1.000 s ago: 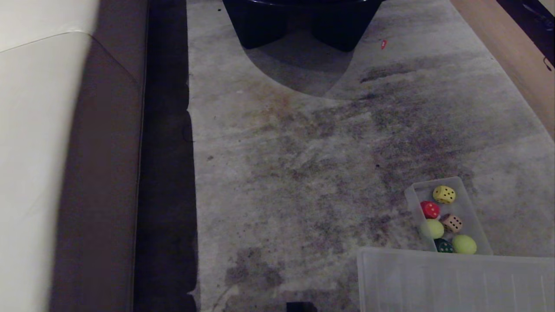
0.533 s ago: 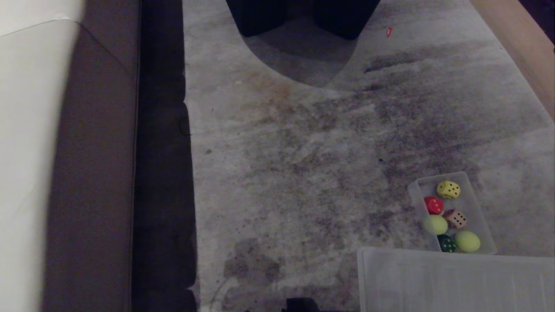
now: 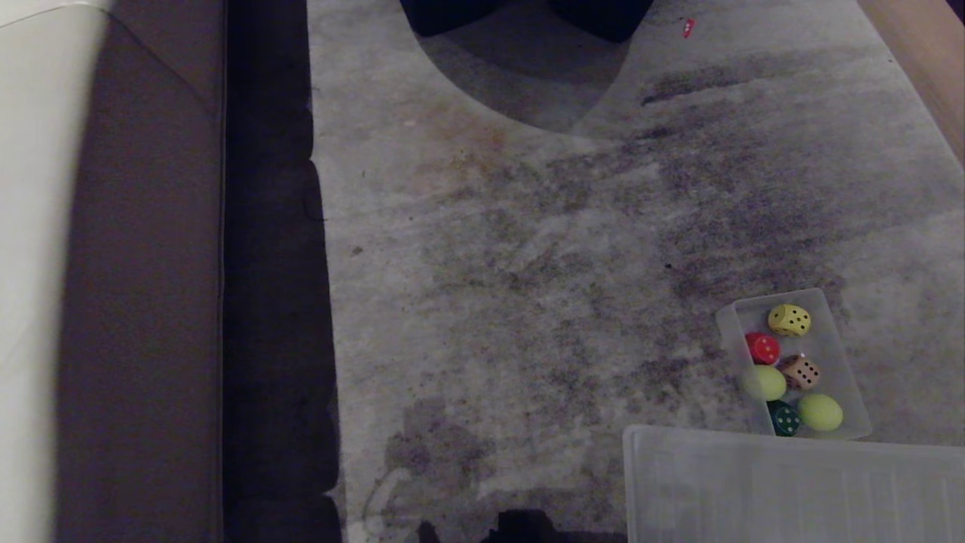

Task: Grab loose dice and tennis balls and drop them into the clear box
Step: Close the lid

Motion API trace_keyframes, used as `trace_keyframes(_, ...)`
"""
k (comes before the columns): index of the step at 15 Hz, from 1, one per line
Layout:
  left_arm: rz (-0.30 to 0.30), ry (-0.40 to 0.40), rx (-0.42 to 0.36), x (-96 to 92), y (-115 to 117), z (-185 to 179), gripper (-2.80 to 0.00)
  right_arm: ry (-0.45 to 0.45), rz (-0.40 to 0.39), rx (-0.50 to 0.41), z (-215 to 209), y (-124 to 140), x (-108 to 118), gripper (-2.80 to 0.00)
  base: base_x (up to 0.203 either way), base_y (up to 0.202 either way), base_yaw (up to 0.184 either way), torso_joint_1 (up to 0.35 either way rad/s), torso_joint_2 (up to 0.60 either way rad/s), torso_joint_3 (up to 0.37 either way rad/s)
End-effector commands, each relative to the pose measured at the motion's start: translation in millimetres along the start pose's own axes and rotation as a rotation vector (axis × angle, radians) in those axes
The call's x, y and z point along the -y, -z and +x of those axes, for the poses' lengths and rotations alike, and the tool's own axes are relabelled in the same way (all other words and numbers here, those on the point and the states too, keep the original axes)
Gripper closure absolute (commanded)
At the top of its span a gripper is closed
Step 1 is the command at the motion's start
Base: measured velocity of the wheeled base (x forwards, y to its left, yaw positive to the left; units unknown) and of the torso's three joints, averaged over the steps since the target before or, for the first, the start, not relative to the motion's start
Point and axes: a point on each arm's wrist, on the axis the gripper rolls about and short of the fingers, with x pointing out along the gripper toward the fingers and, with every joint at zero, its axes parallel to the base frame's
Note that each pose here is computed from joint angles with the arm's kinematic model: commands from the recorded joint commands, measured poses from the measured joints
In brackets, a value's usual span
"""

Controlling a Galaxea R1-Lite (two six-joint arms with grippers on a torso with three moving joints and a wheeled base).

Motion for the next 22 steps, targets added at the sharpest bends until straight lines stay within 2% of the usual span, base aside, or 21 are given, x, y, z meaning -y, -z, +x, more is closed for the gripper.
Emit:
trace_keyframes(1, -0.001, 0.0, 0.0, 0.0, -0.1, 0.0, 0.0, -0.001, 0.005, -0.003, 0.2, 0.2, 0.0, 0.0, 0.0, 0.0, 0.0, 0.0, 0.0, 0.0)
trace_keyframes(9, -0.001, 0.0, 0.001, 0.0, 0.0, 0.0, 0.0, 0.0, -0.011, 0.002, -0.5, -1.4, -0.1, 0.0, 0.0, 0.0, 0.0, 0.0, 0.0, 0.0)
trace_keyframes(10, -0.001, 0.0, 0.0, 0.0, -0.1, 0.1, 0.0, 0.007, -0.004, 0.01, -2.1, -8.2, -0.3, 0.0, 0.0, 0.0, 0.0, 0.0, 0.0, 0.0)
trace_keyframes(12, -0.001, 0.0, 0.0, 0.0, -0.1, 0.0, 0.0, 0.024, 0.021, -0.041, 1.6, -26.8, -0.5, 0.0, 0.0, 0.0, 0.0, 0.0, 0.0, 0.0)
trace_keyframes(16, -0.001, 0.0, 0.001, 0.0, 0.0, 0.0, 0.0, 0.118, 0.213, -0.188, 37.8, -74.0, 0.6, 0.0, 0.0, 0.0, 0.0, 0.0, 0.0, 0.0)
trace_keyframes(19, -0.001, 0.0, 0.001, 0.0, 0.0, 0.0, 0.0, 0.199, 0.385, -0.181, 88.6, -104.4, 4.0, 0.0, 0.0, 0.0, 0.0, 0.0, 0.0, 0.0)
trace_keyframes(22, -0.001, 0.0, 0.001, 0.0, 0.0, 0.0, 0.0, 0.316, 0.569, -0.142, 135.5, -127.1, 16.8, 0.0, 0.0, 0.0, 0.0, 0.0, 0.0, 0.0)
